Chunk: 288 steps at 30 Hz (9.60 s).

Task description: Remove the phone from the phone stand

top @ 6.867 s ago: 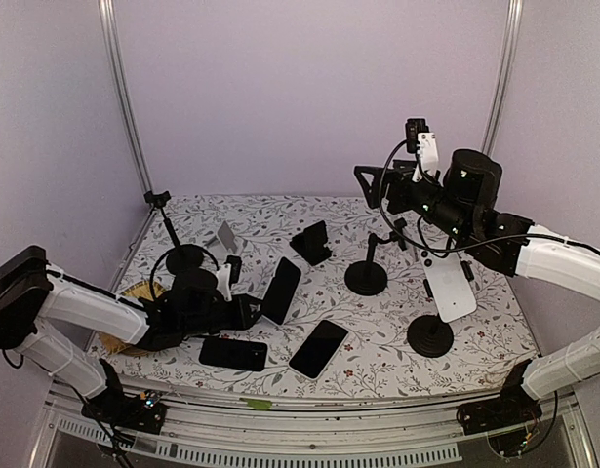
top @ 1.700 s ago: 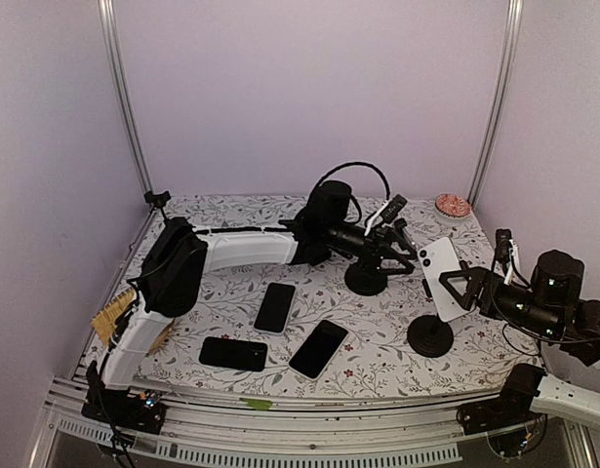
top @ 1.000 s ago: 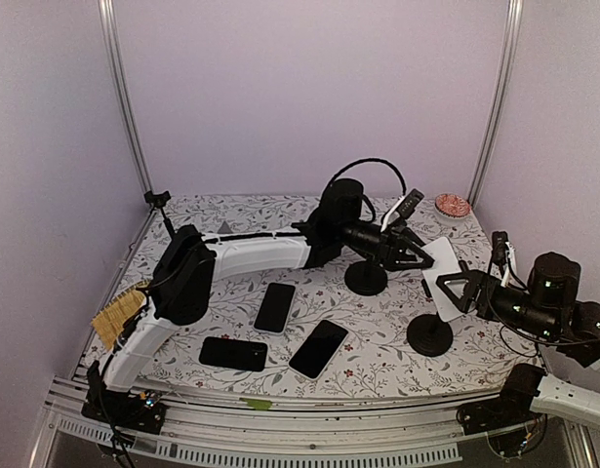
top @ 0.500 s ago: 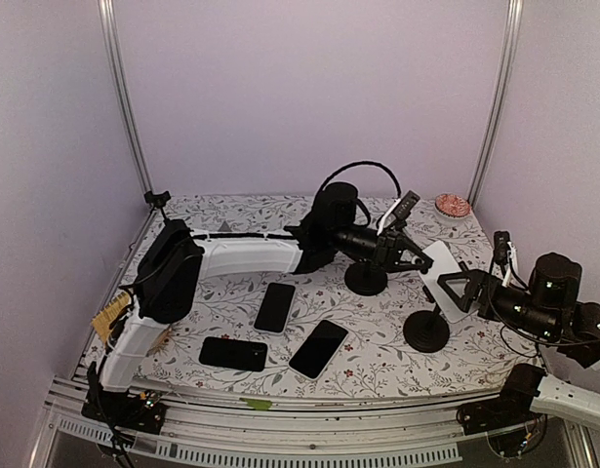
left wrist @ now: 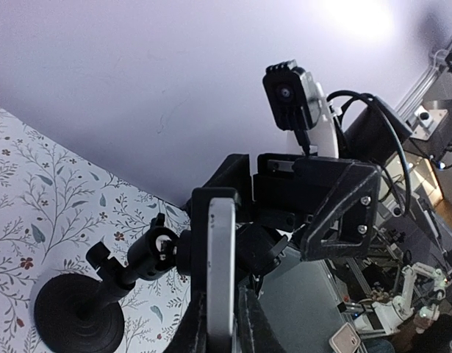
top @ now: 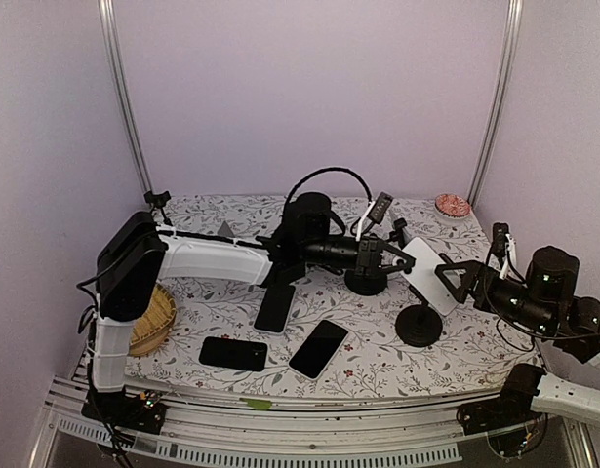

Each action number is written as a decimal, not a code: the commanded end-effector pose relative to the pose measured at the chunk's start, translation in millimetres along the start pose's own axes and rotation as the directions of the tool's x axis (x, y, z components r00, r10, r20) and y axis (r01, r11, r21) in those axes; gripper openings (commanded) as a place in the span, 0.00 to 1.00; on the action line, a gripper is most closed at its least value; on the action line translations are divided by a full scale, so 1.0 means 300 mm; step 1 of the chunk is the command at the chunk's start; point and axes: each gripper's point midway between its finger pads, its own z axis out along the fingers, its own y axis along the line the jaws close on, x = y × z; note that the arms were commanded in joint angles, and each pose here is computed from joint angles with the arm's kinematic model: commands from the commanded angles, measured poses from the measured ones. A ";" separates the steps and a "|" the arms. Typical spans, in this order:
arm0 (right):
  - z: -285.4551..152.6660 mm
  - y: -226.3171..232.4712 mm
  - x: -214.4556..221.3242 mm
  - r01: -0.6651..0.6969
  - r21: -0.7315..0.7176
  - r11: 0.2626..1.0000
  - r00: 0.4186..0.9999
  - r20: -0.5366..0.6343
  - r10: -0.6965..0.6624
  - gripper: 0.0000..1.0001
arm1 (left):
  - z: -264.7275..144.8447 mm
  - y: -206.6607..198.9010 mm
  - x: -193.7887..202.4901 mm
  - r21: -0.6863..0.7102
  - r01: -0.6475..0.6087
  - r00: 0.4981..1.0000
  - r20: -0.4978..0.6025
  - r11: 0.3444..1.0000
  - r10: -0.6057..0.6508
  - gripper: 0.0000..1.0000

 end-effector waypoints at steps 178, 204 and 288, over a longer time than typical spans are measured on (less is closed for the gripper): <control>0.196 0.231 0.439 -0.084 0.273 0.958 0.815 -0.535 0.223 0.23 | -0.457 -0.268 0.073 -0.527 -0.178 0.853 0.339 0.831 0.398 0.00; 0.192 0.200 0.475 0.086 0.311 0.946 0.809 -0.577 0.116 0.00 | -0.644 -0.367 0.007 -0.593 -0.180 0.785 0.395 0.785 0.478 0.00; 0.125 -0.033 -0.195 -0.258 0.334 0.907 0.960 -0.017 0.279 0.00 | -0.882 -0.457 -0.035 -0.644 -0.131 0.722 0.459 0.754 0.518 0.00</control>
